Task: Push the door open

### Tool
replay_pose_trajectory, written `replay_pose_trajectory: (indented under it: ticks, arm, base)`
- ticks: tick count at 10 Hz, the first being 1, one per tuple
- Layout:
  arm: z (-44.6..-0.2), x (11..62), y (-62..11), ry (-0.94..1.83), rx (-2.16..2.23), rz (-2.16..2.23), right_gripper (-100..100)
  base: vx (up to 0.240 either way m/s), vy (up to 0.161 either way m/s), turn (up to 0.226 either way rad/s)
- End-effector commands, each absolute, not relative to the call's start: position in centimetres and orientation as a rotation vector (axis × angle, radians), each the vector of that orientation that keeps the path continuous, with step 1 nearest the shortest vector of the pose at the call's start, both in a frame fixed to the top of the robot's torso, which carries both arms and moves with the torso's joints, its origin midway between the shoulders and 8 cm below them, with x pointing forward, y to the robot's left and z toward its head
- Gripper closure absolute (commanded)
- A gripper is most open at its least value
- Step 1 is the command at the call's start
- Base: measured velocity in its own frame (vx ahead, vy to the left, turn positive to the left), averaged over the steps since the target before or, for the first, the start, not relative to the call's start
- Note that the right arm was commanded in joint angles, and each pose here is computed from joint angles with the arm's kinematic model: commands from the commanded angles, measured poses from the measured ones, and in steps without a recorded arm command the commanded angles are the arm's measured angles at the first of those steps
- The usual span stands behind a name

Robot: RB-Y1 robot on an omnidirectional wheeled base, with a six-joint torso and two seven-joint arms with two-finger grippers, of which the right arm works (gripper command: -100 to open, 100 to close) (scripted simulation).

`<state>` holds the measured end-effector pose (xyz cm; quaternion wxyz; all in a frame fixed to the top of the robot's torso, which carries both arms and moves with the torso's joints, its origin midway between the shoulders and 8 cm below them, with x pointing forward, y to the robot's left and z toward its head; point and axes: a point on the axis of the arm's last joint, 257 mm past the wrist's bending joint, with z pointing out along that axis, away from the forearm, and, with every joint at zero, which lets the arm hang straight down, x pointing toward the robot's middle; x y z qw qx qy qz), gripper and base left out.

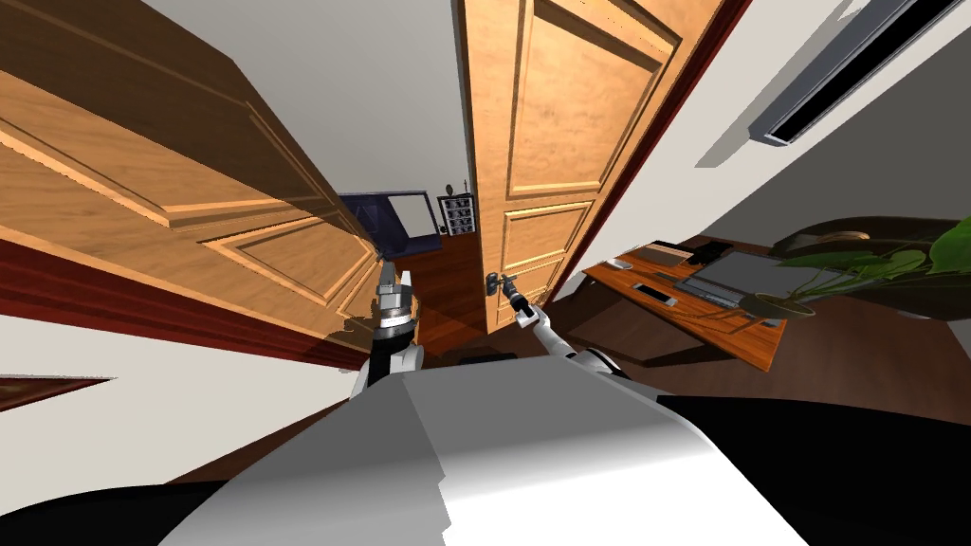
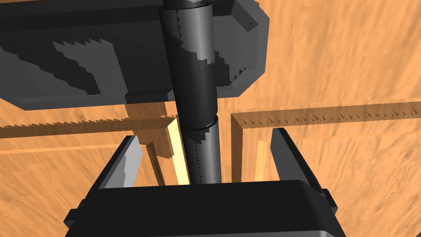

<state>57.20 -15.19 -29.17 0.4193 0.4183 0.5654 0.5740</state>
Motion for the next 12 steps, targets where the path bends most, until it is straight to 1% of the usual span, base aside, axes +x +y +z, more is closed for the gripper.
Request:
replay_pose_trajectory:
  ticks: [1, 2, 7, 9, 12]
  arm:
    - [-29.2, 57.2, -15.2, 1.418, 1.049, 1.439, -100]
    - [-29.2, 57.2, -15.2, 1.418, 1.049, 1.439, 100]
    - [-29.2, 57.2, -15.2, 1.418, 1.049, 1.439, 100]
    - [-28.9, 57.6, -16.0, 1.403, 1.053, 1.427, 100]
    - [-28.9, 57.9, -17.3, 1.384, 1.068, 1.405, 100]
  base:
    - [0.072, 0.018, 0.005]
    - [-0.009, -0.001, -0.004]
    - [-0.007, -0.003, 0.005]
    - [0.132, 0.051, -0.028]
    - [0.152, 0.097, -0.03]
